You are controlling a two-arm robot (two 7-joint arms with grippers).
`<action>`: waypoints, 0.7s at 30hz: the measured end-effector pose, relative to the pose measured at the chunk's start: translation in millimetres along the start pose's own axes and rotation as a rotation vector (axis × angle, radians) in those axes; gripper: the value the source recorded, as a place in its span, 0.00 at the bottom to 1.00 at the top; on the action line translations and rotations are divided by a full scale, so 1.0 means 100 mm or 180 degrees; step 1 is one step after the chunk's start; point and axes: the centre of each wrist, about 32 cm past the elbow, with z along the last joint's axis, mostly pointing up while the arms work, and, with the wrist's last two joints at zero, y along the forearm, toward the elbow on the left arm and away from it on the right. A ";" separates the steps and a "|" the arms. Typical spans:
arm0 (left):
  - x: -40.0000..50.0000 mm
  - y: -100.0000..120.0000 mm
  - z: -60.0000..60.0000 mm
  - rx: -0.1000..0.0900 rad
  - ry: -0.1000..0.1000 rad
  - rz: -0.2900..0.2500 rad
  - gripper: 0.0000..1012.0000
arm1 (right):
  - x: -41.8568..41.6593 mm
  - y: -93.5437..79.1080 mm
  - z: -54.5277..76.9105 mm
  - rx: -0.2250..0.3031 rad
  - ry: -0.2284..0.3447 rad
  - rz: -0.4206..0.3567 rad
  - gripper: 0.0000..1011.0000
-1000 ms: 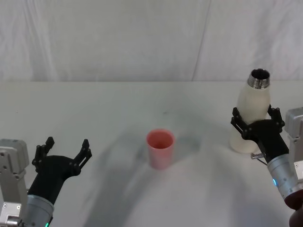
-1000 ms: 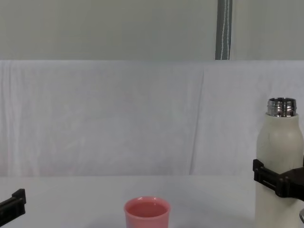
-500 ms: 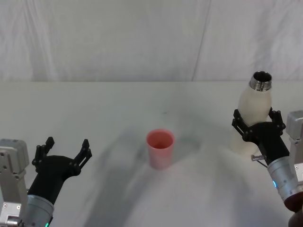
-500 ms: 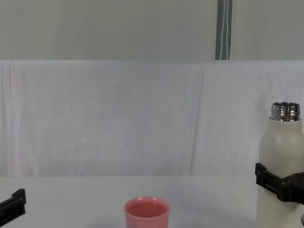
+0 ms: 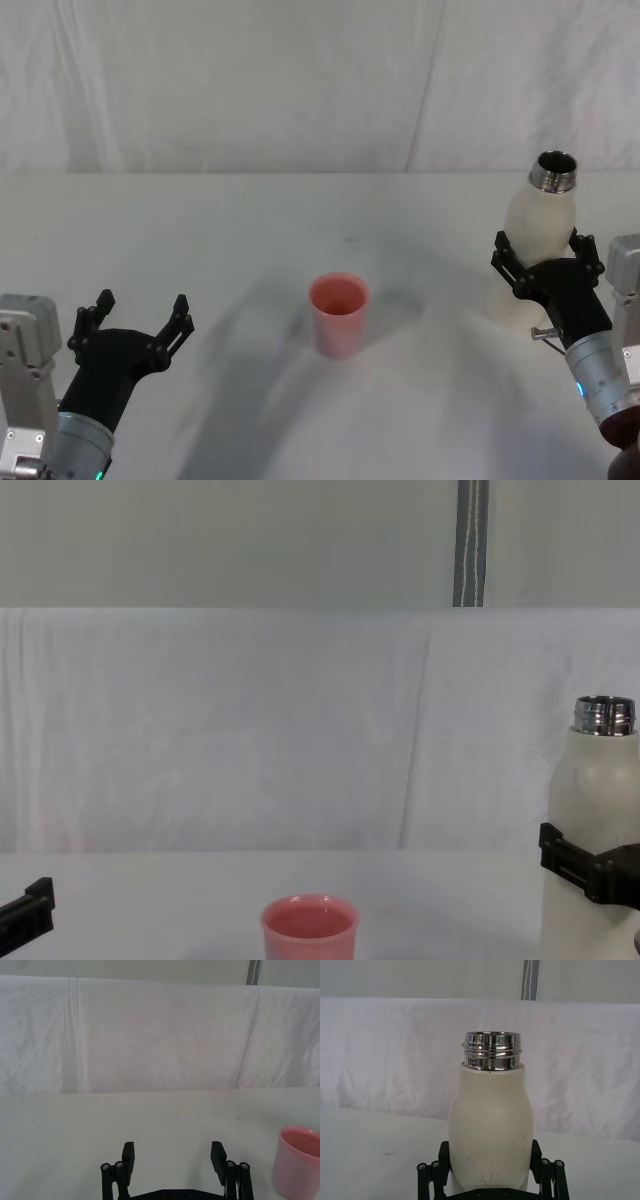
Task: Grasp the thermos with one hand and pour water into the cup lid.
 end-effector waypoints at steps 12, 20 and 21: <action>0.000 0.00 0.00 0.0000 0.0000 0.0000 0.99 | 0.013 0.03 0.02 0.0012 0.0032 -0.0005 0.94; 0.000 0.00 0.00 0.0000 0.0000 0.0000 0.99 | 0.025 0.03 0.02 -0.0011 -0.0009 0.0010 0.94; 0.000 0.00 0.00 0.0000 0.0000 0.0000 0.99 | 0.026 0.03 0.03 -0.0014 -0.0020 0.0015 0.94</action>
